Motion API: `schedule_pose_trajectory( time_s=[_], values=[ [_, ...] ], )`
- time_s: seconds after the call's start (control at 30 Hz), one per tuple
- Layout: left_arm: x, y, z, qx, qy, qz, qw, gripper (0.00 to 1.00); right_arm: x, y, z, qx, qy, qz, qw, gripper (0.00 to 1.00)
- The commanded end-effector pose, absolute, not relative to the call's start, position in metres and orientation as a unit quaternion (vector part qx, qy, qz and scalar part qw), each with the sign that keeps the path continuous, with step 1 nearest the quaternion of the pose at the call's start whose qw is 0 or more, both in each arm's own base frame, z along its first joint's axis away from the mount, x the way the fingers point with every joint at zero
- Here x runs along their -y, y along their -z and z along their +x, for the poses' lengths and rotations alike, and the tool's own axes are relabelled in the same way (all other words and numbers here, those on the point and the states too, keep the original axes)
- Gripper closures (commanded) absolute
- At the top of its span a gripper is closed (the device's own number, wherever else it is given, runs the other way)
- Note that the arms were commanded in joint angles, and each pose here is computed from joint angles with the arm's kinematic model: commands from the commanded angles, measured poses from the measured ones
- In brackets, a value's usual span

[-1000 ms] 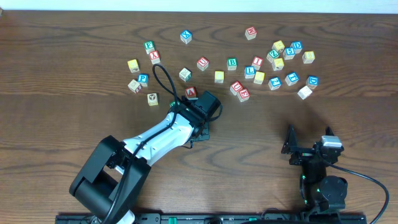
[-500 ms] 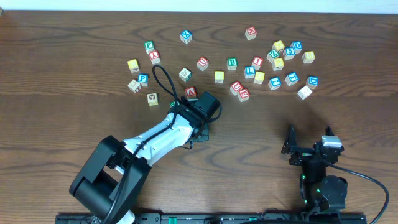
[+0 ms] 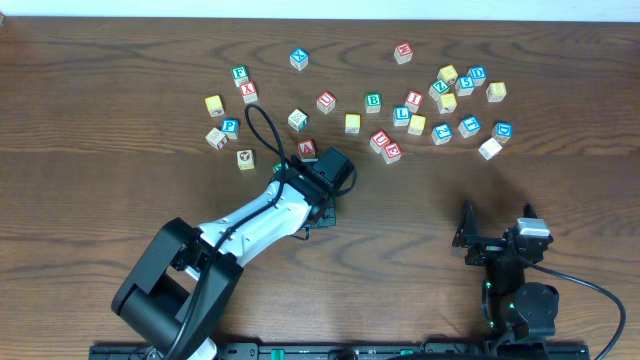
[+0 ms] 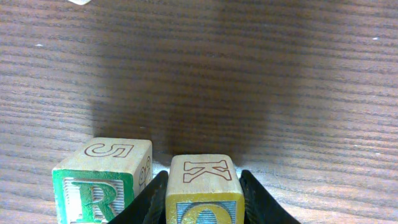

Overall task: Spell out ROBOT
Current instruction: 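Set the O block down beside the R block and hold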

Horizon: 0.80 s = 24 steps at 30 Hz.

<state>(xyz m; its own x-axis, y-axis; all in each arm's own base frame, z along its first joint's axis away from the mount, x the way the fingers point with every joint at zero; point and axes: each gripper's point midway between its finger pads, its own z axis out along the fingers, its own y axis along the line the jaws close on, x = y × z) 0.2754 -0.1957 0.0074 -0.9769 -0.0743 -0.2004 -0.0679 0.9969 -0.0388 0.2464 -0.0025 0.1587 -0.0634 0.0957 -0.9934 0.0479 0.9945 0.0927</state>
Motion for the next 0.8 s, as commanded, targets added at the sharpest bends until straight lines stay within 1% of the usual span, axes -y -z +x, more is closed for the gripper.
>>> schedule_pose_trajectory(
  time_s=[0.0,0.1,0.13,0.2,0.77],
  values=[
    [0.1895,-0.0004,0.273,-0.994,0.001,-0.041,0.098,0.7,0.0038,-0.1584,0.2461,-0.728,-0.02,0.055,0.683,0.01],
    [0.1895,-0.0004,0.273,-0.994,0.001,-0.041,0.098,0.69,0.0038,-0.1584,0.2461,-0.728,-0.02,0.055,0.683,0.01],
    [0.1895,-0.0004,0.273,-0.994,0.001,-0.041,0.098,0.66,0.0038,-0.1584,0.2461,-0.728,-0.02,0.055,0.683,0.01],
    [0.1895,-0.0004,0.273,-0.994,0.001,-0.041,0.098,0.64,0.0038,-0.1584,0.2461,-0.728,-0.02,0.055,0.683,0.01],
    [0.1898,-0.0011,0.2731,-0.994,0.002,-0.041,0.099,0.64,0.0037,-0.1584,0.2461,-0.728,-0.02,0.055,0.683,0.01]
  ],
)
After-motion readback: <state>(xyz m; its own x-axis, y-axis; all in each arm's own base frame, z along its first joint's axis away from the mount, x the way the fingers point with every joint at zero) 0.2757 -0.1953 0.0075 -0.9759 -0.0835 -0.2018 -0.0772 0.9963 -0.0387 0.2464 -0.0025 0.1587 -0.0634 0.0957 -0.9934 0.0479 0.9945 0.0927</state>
